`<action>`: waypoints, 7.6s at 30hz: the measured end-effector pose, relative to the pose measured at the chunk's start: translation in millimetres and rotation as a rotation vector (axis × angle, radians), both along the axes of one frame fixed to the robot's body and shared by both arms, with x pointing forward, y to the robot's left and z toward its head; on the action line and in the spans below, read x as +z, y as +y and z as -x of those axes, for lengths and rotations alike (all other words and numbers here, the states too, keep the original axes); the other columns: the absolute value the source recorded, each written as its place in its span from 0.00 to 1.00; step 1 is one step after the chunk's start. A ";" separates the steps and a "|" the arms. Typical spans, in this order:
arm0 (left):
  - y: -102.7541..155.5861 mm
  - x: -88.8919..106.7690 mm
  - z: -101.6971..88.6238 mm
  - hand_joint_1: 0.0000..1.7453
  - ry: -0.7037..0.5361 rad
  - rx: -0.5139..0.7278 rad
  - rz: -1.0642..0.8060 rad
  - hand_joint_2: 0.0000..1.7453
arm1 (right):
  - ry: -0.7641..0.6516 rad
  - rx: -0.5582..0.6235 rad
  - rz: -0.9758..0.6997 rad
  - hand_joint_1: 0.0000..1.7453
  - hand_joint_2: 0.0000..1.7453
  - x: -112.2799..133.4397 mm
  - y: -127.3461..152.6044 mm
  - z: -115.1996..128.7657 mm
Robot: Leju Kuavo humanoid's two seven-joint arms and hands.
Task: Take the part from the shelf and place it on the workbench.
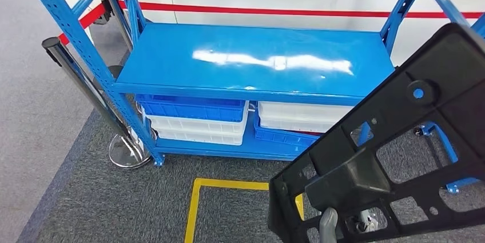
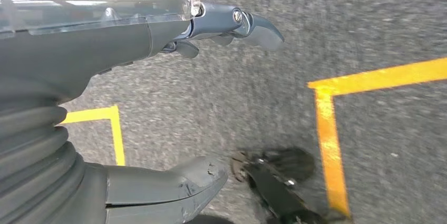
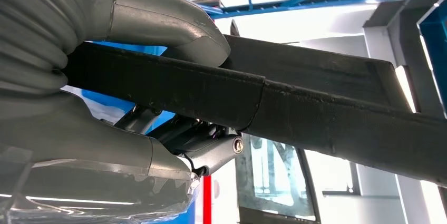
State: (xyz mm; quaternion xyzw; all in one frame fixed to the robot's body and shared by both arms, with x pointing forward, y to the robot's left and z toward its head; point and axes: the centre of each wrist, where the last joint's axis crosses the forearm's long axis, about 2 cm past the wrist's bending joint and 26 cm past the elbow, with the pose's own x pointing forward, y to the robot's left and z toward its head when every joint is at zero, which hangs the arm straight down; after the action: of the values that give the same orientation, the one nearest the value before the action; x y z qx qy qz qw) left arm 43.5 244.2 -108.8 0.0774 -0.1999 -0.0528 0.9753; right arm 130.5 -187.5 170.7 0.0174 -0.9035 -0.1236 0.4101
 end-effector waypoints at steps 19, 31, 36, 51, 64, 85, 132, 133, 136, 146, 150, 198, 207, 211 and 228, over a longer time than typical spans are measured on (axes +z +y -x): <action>1.8 -0.4 1.9 0.00 0.012 -0.028 -0.001 1.00 | 0.023 0.011 -0.020 1.00 1.00 -2.4 -0.9 6.5; 2.2 -0.1 -0.7 0.00 0.004 -0.042 -0.002 1.00 | 0.032 0.036 -0.049 1.00 1.00 -3.8 -0.7 8.4; 2.0 -0.2 0.1 0.00 0.004 -0.048 -0.001 1.00 | 0.049 0.033 -0.051 1.00 1.00 -7.6 -4.1 11.1; 2.2 -0.6 3.6 0.00 0.013 -0.046 0.001 1.00 | 0.072 0.011 -0.074 1.00 1.00 -11.7 -8.5 15.0; 3.1 -0.8 3.9 0.00 0.009 -0.041 0.007 1.00 | 0.081 -0.010 -0.066 1.00 1.00 -13.6 -12.9 17.1; 6.2 -1.3 6.1 0.00 0.003 -0.014 0.013 1.00 | 0.087 -0.010 -0.039 1.00 1.00 -20.6 -5.5 6.6; 4.3 -0.7 3.4 0.00 -0.013 -0.042 -0.009 1.00 | 0.157 -0.265 0.160 1.00 1.00 -21.8 -43.6 29.3; 4.3 -0.7 3.5 0.00 -0.015 -0.044 -0.013 1.00 | 0.158 -0.272 0.171 1.00 1.00 -21.8 -43.9 29.4; 4.3 -0.7 3.5 0.00 -0.015 -0.045 -0.014 1.00 | 0.159 -0.275 0.175 1.00 1.00 -21.9 -44.0 29.7; 5.6 -0.8 5.7 0.00 -0.045 -0.068 -0.060 1.00 | 0.182 -0.327 0.224 1.00 1.00 -24.1 -50.2 34.3; 5.7 -0.7 5.5 0.00 -0.049 -0.067 -0.066 1.00 | 0.186 -0.336 0.232 1.00 1.00 -24.6 -51.8 34.7; 1.2 -0.1 2.7 0.00 -0.060 -0.052 -0.038 1.00 | 0.213 -0.398 0.363 1.00 1.00 -29.3 -52.3 37.1; 2.8 -0.9 8.0 0.00 -0.043 -0.036 -0.032 1.00 | 0.206 -0.394 0.358 1.00 1.00 -28.1 -50.5 35.7; 2.8 -0.8 7.2 0.00 -0.042 -0.030 -0.028 1.00 | 0.205 -0.391 0.356 1.00 1.00 -27.8 -49.8 35.5; 0.3 -0.4 4.7 0.00 -0.049 -0.024 -0.007 1.00 | 0.202 -0.380 0.355 1.00 1.00 -27.4 -48.9 35.0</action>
State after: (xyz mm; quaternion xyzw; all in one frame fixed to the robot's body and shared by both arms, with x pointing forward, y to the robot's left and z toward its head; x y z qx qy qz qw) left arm 38.8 244.4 -109.3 0.0799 -0.2247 -0.0635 0.9691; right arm 95.6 -236.4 143.2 -0.2366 -0.8527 -0.0393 0.4640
